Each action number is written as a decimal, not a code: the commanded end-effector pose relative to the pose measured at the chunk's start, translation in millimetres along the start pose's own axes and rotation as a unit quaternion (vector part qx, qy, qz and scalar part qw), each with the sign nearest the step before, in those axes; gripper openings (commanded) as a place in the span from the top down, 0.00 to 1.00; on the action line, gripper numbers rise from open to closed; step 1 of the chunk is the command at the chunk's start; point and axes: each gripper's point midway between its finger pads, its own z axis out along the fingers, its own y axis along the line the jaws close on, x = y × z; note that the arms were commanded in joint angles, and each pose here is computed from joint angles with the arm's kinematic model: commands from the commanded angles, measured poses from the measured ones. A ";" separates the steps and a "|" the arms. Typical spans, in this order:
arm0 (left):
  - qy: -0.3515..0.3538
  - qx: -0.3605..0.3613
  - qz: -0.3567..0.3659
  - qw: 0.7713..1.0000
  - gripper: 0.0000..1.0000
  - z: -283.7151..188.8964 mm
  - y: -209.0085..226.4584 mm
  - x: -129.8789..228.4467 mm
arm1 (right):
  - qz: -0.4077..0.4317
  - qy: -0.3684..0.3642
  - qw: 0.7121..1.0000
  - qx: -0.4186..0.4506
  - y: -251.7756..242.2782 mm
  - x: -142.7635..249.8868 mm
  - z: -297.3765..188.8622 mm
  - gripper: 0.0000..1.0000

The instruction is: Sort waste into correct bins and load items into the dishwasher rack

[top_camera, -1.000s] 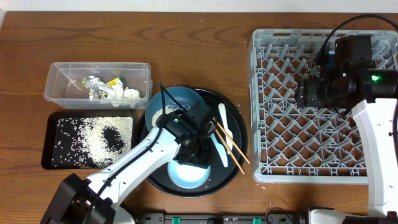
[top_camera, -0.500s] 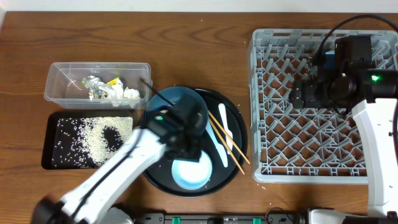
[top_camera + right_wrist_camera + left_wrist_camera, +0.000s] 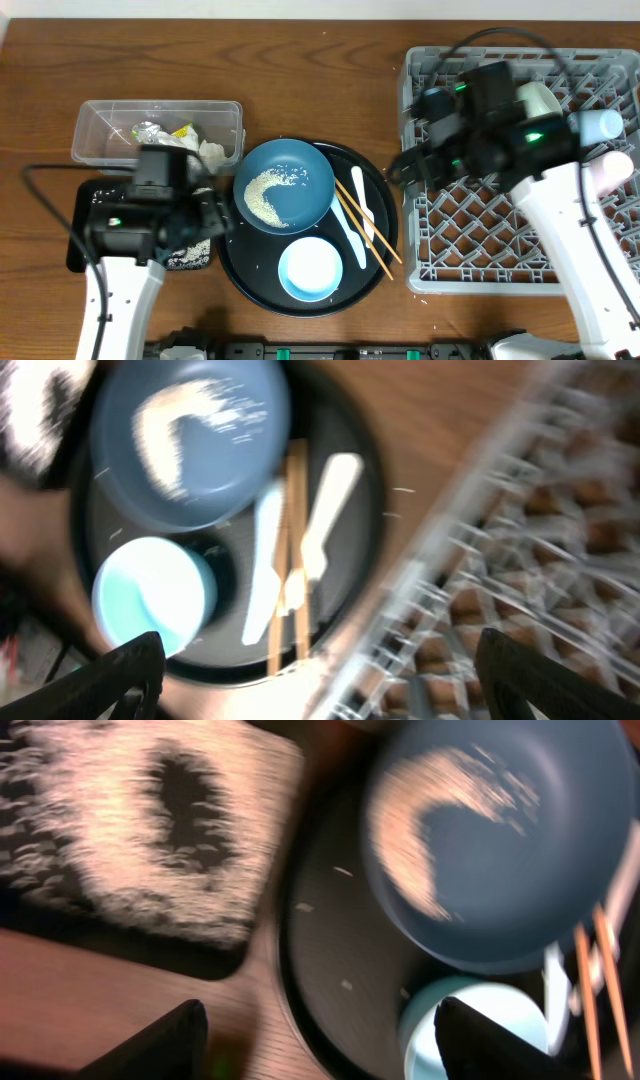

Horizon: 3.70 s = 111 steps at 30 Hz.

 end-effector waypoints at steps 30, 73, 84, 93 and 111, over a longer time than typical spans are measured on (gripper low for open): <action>0.007 -0.060 -0.115 0.991 0.21 9.4 56.7 -20.6 | -0.033 0.280 0.960 0.005 98.0 103.3 179.6 0.39; 0.008 -0.060 -0.115 0.991 0.21 9.5 56.6 -20.4 | 0.020 -0.067 0.964 0.258 -18.3 -12.6 12.1 0.99; 0.008 -0.060 -0.115 0.991 0.21 9.6 56.6 -20.2 | 0.188 -0.195 0.774 0.572 -195.1 -31.7 -113.9 0.99; 0.009 -0.058 -0.115 0.992 0.20 9.6 55.8 -20.0 | 0.197 -0.172 0.626 0.735 -258.7 -36.2 -151.2 0.99; 0.012 -0.049 -0.116 0.992 0.20 9.9 52.8 -19.5 | 0.166 -0.111 0.604 0.771 -290.2 -45.2 -63.3 0.99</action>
